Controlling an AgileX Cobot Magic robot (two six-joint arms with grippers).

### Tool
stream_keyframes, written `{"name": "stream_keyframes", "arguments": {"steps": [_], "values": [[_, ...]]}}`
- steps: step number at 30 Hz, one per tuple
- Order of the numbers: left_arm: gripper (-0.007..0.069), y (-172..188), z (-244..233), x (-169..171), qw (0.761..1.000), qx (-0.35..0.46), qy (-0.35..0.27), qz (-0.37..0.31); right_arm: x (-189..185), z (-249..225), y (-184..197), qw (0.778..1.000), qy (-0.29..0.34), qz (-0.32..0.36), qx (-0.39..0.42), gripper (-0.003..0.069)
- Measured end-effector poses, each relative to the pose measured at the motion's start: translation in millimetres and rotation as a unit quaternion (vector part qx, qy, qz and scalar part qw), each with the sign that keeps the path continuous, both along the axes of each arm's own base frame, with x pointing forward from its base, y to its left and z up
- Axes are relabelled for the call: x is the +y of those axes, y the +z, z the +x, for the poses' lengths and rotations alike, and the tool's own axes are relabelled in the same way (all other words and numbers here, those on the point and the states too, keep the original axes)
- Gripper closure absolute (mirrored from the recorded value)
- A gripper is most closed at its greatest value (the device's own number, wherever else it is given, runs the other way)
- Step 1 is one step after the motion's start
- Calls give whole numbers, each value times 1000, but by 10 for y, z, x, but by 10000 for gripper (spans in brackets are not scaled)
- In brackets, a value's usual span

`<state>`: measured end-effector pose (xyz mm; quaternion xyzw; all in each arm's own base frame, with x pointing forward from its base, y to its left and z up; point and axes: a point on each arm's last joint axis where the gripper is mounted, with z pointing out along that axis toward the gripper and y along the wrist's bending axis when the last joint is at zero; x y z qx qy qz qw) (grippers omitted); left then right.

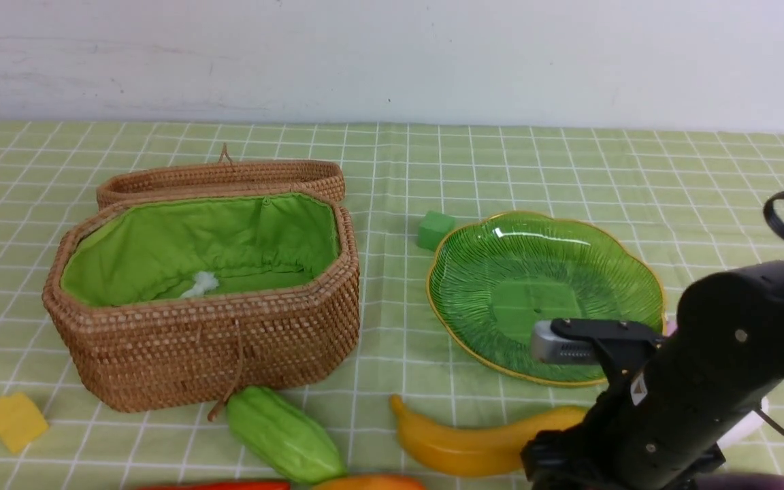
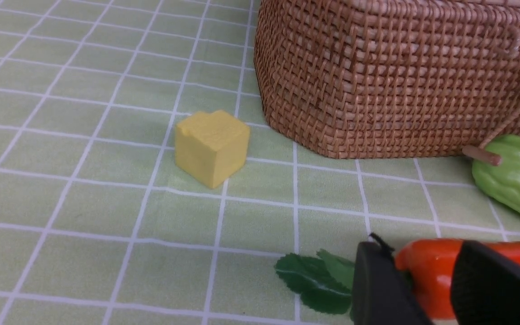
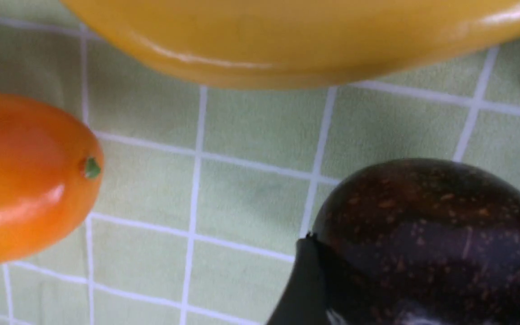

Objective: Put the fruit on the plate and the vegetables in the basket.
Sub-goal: Use the right arm to grab a mangosteen and put it into the right plate

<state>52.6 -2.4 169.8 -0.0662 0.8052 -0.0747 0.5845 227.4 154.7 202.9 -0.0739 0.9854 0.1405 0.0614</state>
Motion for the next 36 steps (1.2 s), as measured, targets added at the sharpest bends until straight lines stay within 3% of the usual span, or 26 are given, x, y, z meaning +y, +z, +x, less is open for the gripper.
{"name": "stream_keyframes", "arguments": {"steps": [6,9,14,17,26,36], "values": [[386,0,0,0,1000,0,0,0,31,2,479,996,39,41,-63,77],[386,0,0,0,1000,0,0,0,95,189,847,986,45,57,-149,77],[386,0,0,0,1000,0,0,0,169,589,1105,967,36,45,-249,77],[386,0,0,0,1000,0,0,0,165,818,1025,967,12,29,-252,78],[386,0,0,0,1000,0,0,0,-37,1332,158,986,-78,-27,-143,78],[386,0,0,0,1000,0,0,0,-70,1344,220,985,-87,-24,-148,-24]]}}
